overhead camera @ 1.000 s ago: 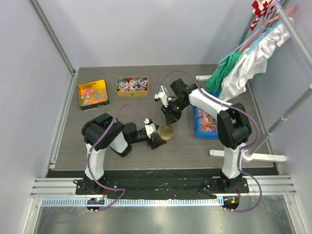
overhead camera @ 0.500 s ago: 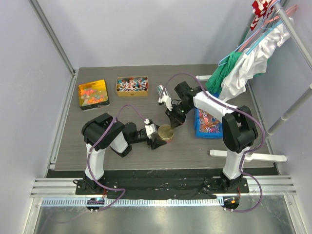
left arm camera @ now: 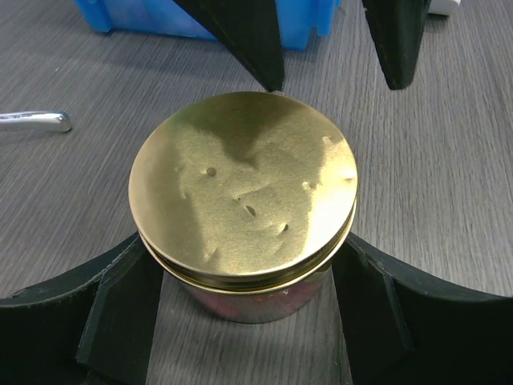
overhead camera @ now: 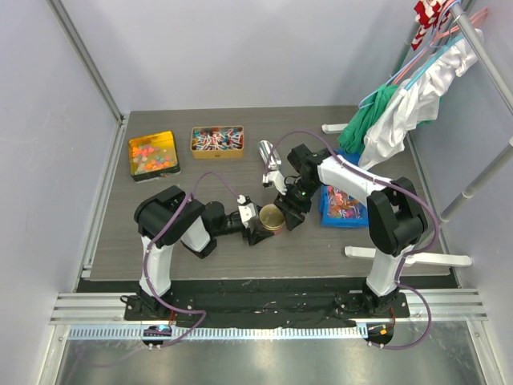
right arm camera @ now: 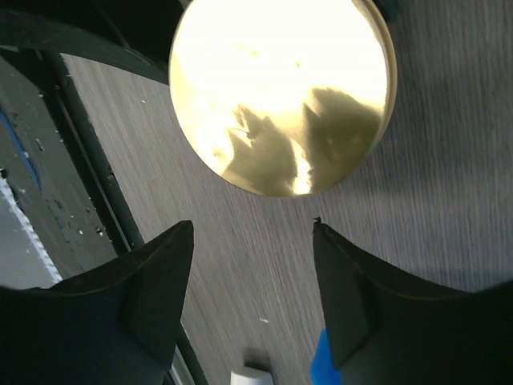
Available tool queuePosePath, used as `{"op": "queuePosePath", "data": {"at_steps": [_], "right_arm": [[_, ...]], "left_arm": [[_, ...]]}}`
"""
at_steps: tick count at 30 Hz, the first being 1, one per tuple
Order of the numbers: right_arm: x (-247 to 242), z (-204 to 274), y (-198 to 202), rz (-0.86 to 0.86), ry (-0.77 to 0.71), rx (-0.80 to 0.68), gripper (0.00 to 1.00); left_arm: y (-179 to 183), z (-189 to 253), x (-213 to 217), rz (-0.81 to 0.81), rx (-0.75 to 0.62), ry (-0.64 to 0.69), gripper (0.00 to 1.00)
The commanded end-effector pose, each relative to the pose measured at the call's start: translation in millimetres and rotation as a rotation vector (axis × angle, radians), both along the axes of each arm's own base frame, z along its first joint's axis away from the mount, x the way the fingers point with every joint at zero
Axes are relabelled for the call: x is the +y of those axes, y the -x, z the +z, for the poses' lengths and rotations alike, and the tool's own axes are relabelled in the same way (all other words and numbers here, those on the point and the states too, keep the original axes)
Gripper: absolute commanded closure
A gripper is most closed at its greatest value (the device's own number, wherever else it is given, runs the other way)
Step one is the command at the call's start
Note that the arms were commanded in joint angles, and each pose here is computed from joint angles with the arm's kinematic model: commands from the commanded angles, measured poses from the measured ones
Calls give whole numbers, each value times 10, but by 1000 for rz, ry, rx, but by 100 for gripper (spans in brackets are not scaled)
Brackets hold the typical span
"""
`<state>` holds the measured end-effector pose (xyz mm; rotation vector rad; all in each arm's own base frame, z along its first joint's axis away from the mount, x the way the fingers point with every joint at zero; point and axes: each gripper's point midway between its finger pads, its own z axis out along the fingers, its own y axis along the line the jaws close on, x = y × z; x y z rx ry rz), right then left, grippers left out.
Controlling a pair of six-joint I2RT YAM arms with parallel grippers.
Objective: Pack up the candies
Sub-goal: Screw the bottle lid onto the packing bottle.
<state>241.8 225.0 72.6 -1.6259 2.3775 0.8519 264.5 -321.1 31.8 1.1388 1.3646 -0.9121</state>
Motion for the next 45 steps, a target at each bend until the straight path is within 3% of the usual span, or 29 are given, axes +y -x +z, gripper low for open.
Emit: {"op": "queuePosePath", "data": {"at_steps": [1,2,5,10,13,25,38,45], "right_arm": [[-146,274,-336,63,79,-262,22],[-168,301,-400,72,88,-306,10],[-137,453,-562,151,52,-448,1],[29,564,-666,247,-26,-565,0],[121,488,-514,441,-132,-613,0],[510,296,-403,538,-283,-546,0],[684,228,-463,515,-304,-496,1],[687,229,-390,478,-315,-452,9]], "left_arm": [[-135,136,23,49,-74,53,69],[-133,132,26,51,-72,52,69],[-134,136,23,49,-73,53,68],[-135,137,25,47,-74,53,69],[-129,137,23,44,-72,54,69],[-126,135,24,38,-70,55,69],[-129,134,25,37,-72,55,68],[-127,138,20,34,-70,57,69]]}}
